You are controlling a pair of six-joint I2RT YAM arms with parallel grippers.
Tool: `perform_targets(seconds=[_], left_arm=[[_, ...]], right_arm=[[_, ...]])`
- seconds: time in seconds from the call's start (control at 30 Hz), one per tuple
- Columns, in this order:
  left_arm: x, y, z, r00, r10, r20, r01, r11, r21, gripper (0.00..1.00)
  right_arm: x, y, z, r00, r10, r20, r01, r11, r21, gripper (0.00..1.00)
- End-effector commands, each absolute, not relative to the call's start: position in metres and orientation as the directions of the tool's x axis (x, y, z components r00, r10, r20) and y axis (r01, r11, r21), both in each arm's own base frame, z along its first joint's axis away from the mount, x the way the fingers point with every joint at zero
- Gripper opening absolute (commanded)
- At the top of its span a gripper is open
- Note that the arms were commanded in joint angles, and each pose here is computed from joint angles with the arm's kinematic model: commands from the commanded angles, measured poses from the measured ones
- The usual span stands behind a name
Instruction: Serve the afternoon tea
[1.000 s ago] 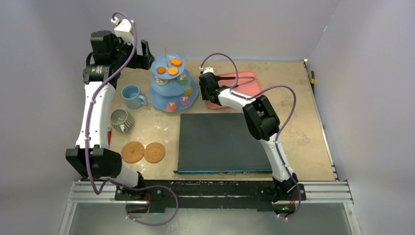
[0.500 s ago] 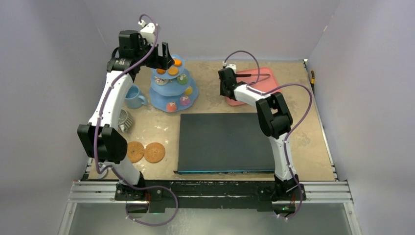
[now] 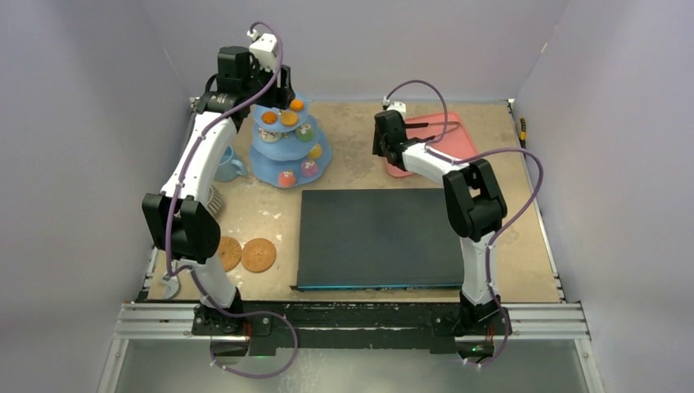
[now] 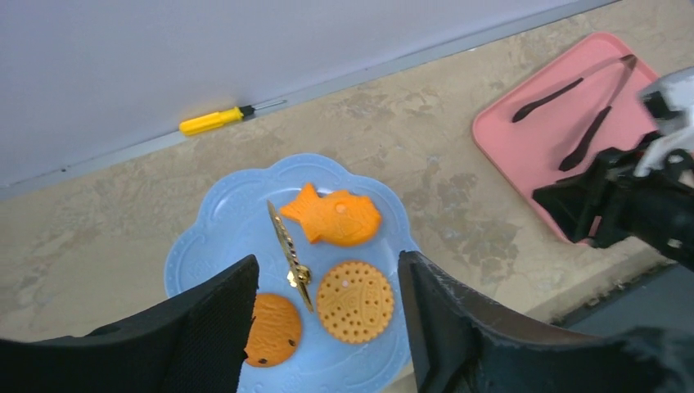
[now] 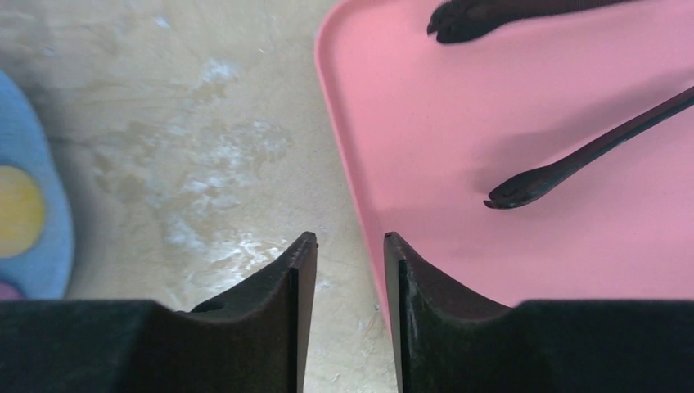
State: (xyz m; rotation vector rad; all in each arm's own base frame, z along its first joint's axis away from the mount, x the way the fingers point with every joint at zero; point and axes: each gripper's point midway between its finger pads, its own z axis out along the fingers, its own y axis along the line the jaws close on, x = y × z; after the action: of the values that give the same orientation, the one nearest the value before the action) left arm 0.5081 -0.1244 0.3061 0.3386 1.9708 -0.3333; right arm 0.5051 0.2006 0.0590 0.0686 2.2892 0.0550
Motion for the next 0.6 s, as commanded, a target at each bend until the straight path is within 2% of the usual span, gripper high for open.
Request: perform_targets(seconds=[0.0,0.2,0.4,0.47,0.5,0.53,0.57], left_arm=[[0.527,-0.120,0.324,-0.319,0.092,-0.943,0.359,0.933,-0.031,0.58],[0.536,-0.122,0.326,-0.297,0.091,-0.950,0.347,0.938,-0.019,0.36],[0.543,-0.120,0.324,-0.278,0.123,-0.953,0.341,0.940,0.022,0.25],[0.544,-0.124,0.325,-0.265,0.129,-0.956,0.349,0.937,0.029,0.15],[0.545,-0.127,0.326,-0.258,0.132,-0.957,0.354,0.935,0.034,0.05],[0.546,-0.129,0.328,-0.250,0.134,-0.959,0.357,0.934,0.037,0.00],[0.546,-0.132,0.328,-0.247,0.137,-0.959,0.357,0.933,0.042,0.00]], right_arm=[[0.516,0.213,0.132,-0.509,0.126,-0.851,-0.012,0.988,0.153,0.41],[0.512,0.221,0.162,-0.463,0.143,-0.875,-0.056,0.980,0.190,0.43],[0.508,0.225,0.185,-0.427,0.161,-0.890,-0.085,0.972,0.217,0.43],[0.506,0.226,0.191,-0.413,0.165,-0.896,-0.096,0.970,0.223,0.43],[0.506,0.226,0.192,-0.411,0.166,-0.897,-0.097,0.970,0.224,0.43],[0.505,0.226,0.193,-0.410,0.166,-0.897,-0.100,0.969,0.225,0.43],[0.505,0.226,0.193,-0.408,0.165,-0.898,-0.102,0.969,0.224,0.43]])
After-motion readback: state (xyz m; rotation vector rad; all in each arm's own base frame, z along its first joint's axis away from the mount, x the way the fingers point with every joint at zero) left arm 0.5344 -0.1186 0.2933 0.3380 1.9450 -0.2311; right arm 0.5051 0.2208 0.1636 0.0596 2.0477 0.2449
